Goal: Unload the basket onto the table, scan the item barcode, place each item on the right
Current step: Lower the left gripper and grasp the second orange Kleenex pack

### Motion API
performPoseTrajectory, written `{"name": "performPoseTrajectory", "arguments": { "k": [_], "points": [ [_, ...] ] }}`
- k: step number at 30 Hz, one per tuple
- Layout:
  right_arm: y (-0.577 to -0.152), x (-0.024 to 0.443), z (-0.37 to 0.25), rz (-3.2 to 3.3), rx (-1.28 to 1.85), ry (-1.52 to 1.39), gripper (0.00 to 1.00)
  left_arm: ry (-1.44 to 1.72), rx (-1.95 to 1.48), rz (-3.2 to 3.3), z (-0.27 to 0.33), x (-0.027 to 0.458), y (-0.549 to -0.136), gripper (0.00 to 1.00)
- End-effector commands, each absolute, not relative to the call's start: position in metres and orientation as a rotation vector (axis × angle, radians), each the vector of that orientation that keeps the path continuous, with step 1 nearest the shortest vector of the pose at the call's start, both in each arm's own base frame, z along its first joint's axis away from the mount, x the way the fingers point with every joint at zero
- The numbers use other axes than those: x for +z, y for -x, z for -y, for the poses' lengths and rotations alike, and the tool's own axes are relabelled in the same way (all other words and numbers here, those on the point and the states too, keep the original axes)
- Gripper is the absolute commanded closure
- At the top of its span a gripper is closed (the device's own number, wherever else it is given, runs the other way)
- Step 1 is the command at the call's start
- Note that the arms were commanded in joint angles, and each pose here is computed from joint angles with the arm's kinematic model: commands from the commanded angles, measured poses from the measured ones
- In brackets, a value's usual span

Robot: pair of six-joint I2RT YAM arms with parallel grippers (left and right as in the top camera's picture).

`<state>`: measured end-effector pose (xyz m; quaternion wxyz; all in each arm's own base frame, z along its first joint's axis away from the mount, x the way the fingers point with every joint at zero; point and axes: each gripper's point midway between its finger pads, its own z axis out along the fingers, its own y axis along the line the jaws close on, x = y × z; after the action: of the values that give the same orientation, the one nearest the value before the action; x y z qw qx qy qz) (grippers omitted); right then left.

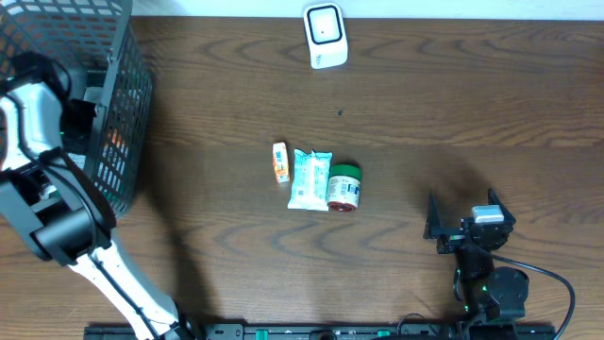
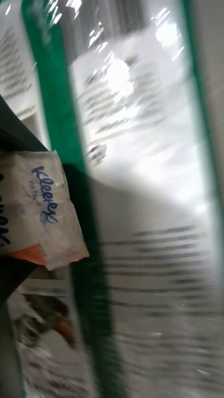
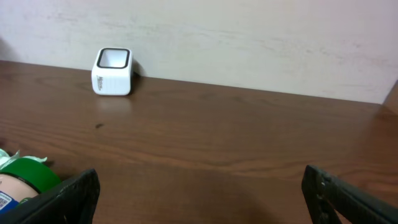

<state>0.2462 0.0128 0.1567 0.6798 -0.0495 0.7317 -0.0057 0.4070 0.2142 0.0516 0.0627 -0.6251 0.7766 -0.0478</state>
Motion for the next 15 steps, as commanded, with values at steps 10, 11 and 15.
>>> {"name": "performPoseTrajectory", "arguments": {
  "k": [10,11,15],
  "points": [
    [-0.246,0.156,-0.011,-1.644,-0.022,0.11,0.01,1.801,0.036,-2.191,-0.288,0.118,-0.375,0.58],
    [-0.246,0.156,-0.011,-1.644,-0.022,0.11,0.01,1.781,0.05,-2.217,-0.287,0.116,-0.373,0.56],
    [-0.246,0.156,-0.011,-1.644,-0.022,0.11,0.01,1.654,0.07,-2.335,-0.282,0.114,-0.373,0.55]
  ]
}}
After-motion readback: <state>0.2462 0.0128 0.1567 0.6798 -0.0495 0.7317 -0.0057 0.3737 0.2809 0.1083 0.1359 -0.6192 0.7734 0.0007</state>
